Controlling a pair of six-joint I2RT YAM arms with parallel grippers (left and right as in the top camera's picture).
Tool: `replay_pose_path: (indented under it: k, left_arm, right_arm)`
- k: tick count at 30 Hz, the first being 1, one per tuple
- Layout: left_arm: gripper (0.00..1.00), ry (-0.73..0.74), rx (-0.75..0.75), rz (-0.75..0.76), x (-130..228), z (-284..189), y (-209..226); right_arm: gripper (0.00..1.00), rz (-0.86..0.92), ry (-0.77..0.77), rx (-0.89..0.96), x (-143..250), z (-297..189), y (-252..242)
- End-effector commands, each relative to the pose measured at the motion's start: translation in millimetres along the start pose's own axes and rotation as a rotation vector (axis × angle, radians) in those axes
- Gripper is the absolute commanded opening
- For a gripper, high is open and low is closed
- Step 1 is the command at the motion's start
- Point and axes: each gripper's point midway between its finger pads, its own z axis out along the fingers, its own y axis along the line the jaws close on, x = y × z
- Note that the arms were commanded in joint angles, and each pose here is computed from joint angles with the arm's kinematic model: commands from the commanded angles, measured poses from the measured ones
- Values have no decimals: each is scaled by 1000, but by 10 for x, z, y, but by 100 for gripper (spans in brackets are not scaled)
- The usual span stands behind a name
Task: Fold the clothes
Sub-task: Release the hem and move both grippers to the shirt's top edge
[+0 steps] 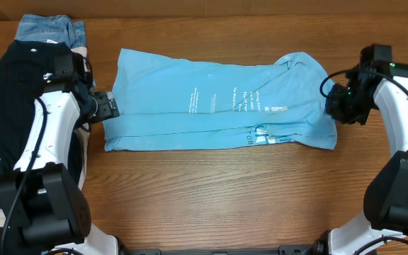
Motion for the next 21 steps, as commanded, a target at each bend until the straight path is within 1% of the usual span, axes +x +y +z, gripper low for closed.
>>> replay_pose_path:
  k: [1, 2, 4, 6, 10, 12, 15, 17, 21]
  left_arm:
    - [88, -96, 123, 48, -358, -315, -270]
    - [89, -122, 157, 53, -446, -413, -338]
    - [88, -178, 215, 67, -619, -623, -475]
    - [88, -247, 260, 103, -809, -845, -632]
    - [88, -324, 289, 179, -1082, -1124, -926]
    - [88, -330, 298, 206, -1175, -1132, -1061]
    - [88, -307, 305, 230, -1302, -945, -1251]
    - [87, -275, 305, 239, -1352, -711, -1345]
    - [86, -222, 298, 243, -1410, -202, -1435]
  right_arm:
    - [46, -34, -119, -47, -322, -372, 195]
    - [56, -41, -139, -52, -368, -452, 233]
    - [68, -67, -186, -66, -468, -616, 332]
    - [73, -103, -228, -77, -546, -736, 424]
    - [76, -146, -308, -102, -706, -828, 582]
    - [77, -173, -344, -113, -804, -816, 654]
    - [78, -212, -369, -118, -904, -749, 729]
    - [81, -246, -371, -115, -940, -676, 772]
    - [81, -264, -367, -92, -947, -604, 802]
